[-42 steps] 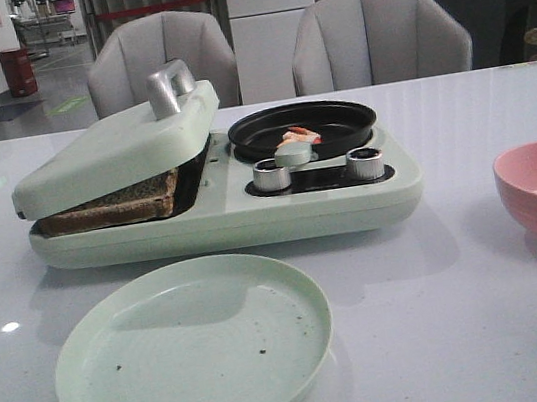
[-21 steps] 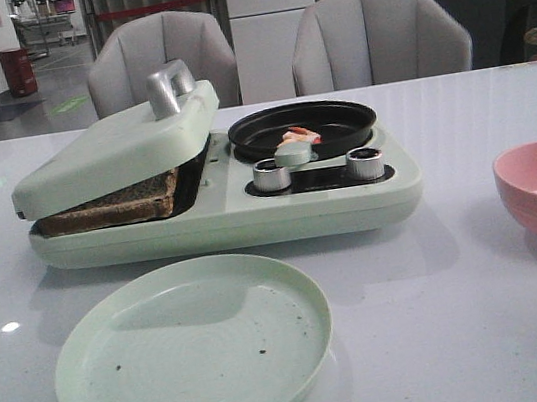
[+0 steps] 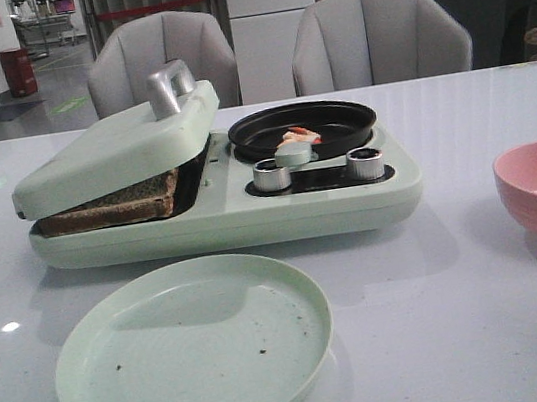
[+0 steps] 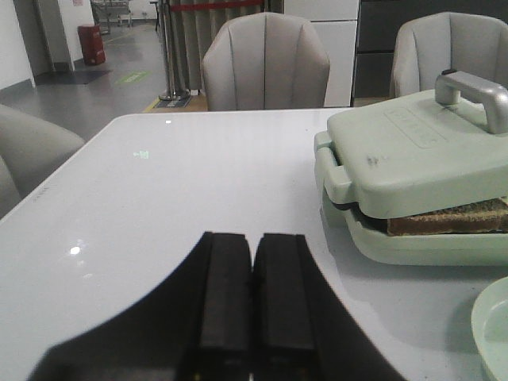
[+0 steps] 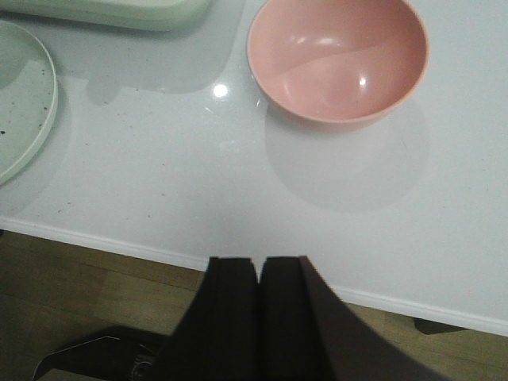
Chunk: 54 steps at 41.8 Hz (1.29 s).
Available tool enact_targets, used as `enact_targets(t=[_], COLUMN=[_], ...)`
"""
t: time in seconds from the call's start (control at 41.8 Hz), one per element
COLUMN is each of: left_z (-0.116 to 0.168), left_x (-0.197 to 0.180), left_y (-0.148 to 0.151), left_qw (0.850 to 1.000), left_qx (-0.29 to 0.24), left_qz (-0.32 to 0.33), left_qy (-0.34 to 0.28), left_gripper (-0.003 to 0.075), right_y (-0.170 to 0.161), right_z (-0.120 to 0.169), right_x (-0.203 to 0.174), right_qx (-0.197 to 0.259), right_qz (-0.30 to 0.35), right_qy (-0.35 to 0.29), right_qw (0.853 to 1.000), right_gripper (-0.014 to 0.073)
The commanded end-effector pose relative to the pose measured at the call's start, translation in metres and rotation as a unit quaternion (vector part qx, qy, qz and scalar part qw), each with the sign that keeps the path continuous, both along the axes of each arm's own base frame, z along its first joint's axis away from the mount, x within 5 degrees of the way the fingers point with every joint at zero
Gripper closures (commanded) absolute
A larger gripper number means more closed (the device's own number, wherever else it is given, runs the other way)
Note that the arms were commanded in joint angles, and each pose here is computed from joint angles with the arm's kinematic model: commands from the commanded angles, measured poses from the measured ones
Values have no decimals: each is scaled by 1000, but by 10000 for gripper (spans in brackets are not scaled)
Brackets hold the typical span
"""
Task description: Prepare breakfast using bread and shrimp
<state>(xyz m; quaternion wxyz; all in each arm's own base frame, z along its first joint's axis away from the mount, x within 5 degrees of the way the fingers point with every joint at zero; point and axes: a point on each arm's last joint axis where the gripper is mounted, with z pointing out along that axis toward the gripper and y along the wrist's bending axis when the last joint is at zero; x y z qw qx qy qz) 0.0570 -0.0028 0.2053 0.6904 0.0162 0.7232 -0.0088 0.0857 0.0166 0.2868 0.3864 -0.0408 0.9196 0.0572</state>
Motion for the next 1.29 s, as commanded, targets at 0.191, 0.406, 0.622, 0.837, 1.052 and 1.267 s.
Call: enact_targets(t=[0.191, 0.406, 0.622, 0.837, 1.052, 1.267], left_z=[6, 7, 7, 8, 13, 12], left_x=[-2, -3, -3, -3, -4, -4], left_y=[2, 2, 2, 2, 2, 2], left_qw=[997, 997, 997, 996, 994, 994], left_qx=[-10, -7, -9, -22, -20, -17], left_qz=[13, 14, 14, 12, 11, 12], left_qy=[-71, -76, -76, -84, -110, -107], left_gripper=[619, 619, 619, 619, 619, 619], right_y=[1, 1, 1, 1, 1, 1], right_z=[13, 13, 13, 13, 13, 13], right_x=[5, 5, 5, 5, 5, 5], right_qx=[2, 2, 2, 2, 2, 2], right_qz=[3, 3, 3, 3, 3, 3], right_qy=[-45, -45, -45, -45, -45, -45], right_qw=[999, 999, 999, 999, 999, 999], right_gripper=[548, 548, 548, 548, 548, 548])
